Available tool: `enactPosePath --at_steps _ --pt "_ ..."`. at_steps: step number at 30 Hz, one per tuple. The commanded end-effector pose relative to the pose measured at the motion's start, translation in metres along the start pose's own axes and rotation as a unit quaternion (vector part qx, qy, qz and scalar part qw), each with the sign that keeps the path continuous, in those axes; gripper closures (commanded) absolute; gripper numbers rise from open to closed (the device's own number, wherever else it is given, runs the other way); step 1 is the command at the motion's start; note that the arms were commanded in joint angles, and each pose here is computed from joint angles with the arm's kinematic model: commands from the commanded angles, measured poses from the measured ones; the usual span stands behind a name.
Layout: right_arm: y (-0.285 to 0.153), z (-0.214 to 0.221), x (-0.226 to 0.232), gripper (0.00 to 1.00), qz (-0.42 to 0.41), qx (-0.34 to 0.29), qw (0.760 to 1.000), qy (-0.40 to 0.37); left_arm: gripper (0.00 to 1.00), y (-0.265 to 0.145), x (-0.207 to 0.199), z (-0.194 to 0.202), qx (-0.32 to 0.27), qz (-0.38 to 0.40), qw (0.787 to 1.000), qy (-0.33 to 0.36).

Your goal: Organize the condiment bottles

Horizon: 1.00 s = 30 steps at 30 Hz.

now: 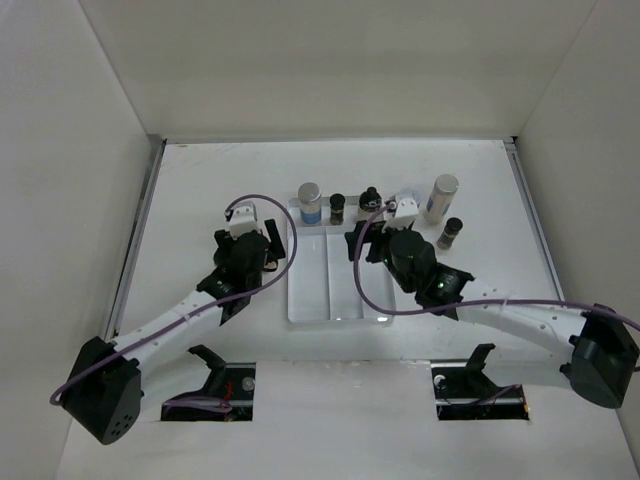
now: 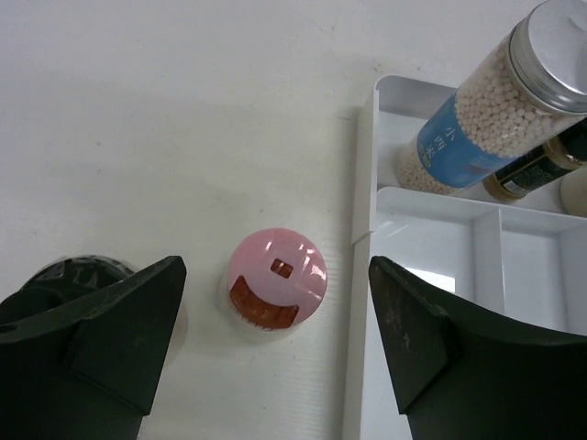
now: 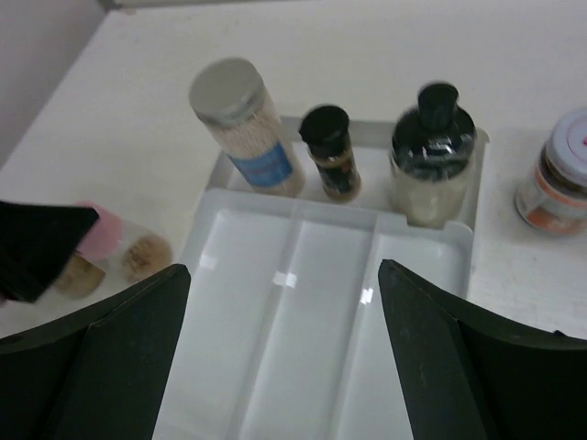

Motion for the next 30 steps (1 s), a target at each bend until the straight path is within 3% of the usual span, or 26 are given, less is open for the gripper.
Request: enactPosePath --at_steps 1,8,10,13,15,22,30 --pt "-0.009 -0.010 -0.005 0.10 0.002 -0.041 0.998 0.042 0.20 0.008 -0.019 -0.021 -0.024 0.027 0.999 -0.019" --pt "-0.027 -0.014 -0.023 0.09 0.006 -0.062 0.996 0.057 0.34 0.027 -0.021 -0.008 -0.009 0.010 1.000 -0.008" --pt "-0.029 -0.013 -0.027 0.10 0.010 -0.065 0.996 0.058 0.42 0.030 -0.021 -0.005 -0.010 0.008 1.000 -0.008" --pt "-0.030 -0.014 -0.031 0.11 0.013 -0.068 0.996 0.061 0.62 0.028 -0.023 -0.009 -0.017 0.010 1.000 -0.013" --pt "-0.031 -0.014 -0.032 0.11 0.014 -0.071 0.995 0.063 0.67 0.021 -0.028 -0.023 -0.035 0.023 0.999 -0.025" --pt "-0.029 -0.010 -0.046 0.12 0.033 -0.076 0.994 0.073 0.69 -0.013 -0.056 -0.067 -0.095 0.079 0.990 -0.063" --pt "-0.027 -0.008 -0.057 0.12 0.046 -0.077 0.993 0.080 0.68 -0.008 -0.101 -0.044 -0.060 0.126 0.989 -0.040"
Point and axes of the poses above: each gripper's point midway between its finger pads, its own y axis out along the fingers, its own x axis along the line the jaws close on, z = x × y, the point moved 7 cm from there along -y, back along the fingers, and after that the axes turned 6 degrees about -y, right-handed, at the moved point
